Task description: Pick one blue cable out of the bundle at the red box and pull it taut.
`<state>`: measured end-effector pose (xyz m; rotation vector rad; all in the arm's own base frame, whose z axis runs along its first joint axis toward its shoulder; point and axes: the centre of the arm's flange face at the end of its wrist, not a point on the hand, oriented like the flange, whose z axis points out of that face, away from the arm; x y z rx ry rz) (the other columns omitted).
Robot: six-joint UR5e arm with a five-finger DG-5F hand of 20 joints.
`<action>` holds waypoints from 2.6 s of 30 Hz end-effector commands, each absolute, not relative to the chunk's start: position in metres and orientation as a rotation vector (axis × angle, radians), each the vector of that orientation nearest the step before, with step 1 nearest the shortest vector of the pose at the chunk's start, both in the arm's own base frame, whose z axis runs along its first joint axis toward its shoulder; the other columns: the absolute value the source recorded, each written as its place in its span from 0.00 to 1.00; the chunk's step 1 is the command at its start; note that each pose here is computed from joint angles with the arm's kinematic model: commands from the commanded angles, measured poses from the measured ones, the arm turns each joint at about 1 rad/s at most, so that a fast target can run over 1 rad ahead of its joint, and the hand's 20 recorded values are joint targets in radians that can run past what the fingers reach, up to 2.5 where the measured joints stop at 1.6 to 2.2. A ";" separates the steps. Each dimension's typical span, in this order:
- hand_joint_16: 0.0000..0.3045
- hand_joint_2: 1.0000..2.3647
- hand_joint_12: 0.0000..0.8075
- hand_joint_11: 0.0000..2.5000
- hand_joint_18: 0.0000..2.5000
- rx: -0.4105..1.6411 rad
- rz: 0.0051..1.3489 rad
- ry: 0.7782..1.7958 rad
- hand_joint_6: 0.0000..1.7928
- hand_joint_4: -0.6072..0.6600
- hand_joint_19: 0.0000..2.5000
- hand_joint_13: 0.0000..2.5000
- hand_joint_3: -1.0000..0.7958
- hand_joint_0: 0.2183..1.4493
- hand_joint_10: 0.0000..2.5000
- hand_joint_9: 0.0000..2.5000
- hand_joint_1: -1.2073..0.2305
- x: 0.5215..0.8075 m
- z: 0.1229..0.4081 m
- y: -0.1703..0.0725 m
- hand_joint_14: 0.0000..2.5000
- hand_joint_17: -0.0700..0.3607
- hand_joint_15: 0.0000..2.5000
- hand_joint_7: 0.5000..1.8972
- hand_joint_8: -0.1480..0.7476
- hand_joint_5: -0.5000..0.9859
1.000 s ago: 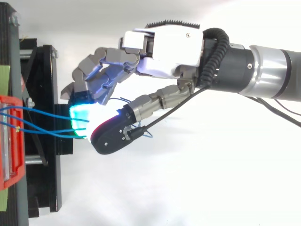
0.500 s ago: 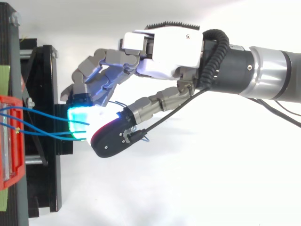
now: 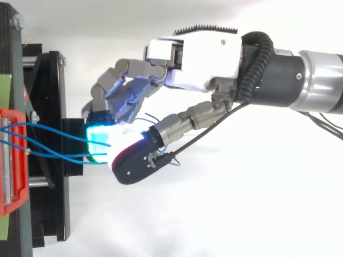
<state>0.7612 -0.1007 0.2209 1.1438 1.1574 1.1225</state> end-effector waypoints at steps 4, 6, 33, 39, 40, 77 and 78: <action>0.20 0.01 0.49 0.26 0.29 1.153 1.119 1.186 0.49 0.61 0.21 0.21 0.43 0.37 0.01 0.29 0.26 0.758 0.220 -0.101 0.00 0.48 0.11 0.29 0.57 0.21; 0.20 0.01 0.49 0.27 0.29 1.153 1.119 1.186 0.49 0.62 0.21 0.21 0.42 0.37 0.01 0.29 0.26 0.758 0.221 -0.101 0.00 0.48 0.11 0.27 0.57 0.21; 0.21 0.00 0.52 0.25 0.30 1.140 1.127 1.180 0.45 0.64 0.22 0.21 0.28 0.25 0.01 0.29 0.34 0.757 0.233 -0.096 0.00 0.50 0.11 0.28 0.59 0.22; 0.21 0.00 0.51 0.26 0.29 1.141 1.125 1.178 0.46 0.64 0.22 0.21 0.28 0.28 0.00 0.29 0.28 0.757 0.233 -0.096 0.00 0.49 0.11 0.30 0.58 0.22; 0.21 0.00 0.51 0.26 0.29 1.141 1.125 1.178 0.46 0.64 0.22 0.21 0.28 0.28 0.01 0.29 0.28 0.757 0.233 -0.096 0.00 0.49 0.11 0.30 0.58 0.22; 0.20 0.00 0.48 0.32 0.33 1.129 1.114 1.186 0.50 0.65 0.20 0.23 0.28 0.38 0.00 0.31 0.17 0.757 0.233 -0.096 0.00 0.47 0.12 0.30 0.56 0.20; 0.20 0.00 0.49 0.32 0.33 1.129 1.114 1.186 0.50 0.65 0.21 0.23 0.28 0.35 0.01 0.31 0.19 0.757 0.233 -0.096 0.00 0.48 0.12 0.29 0.57 0.20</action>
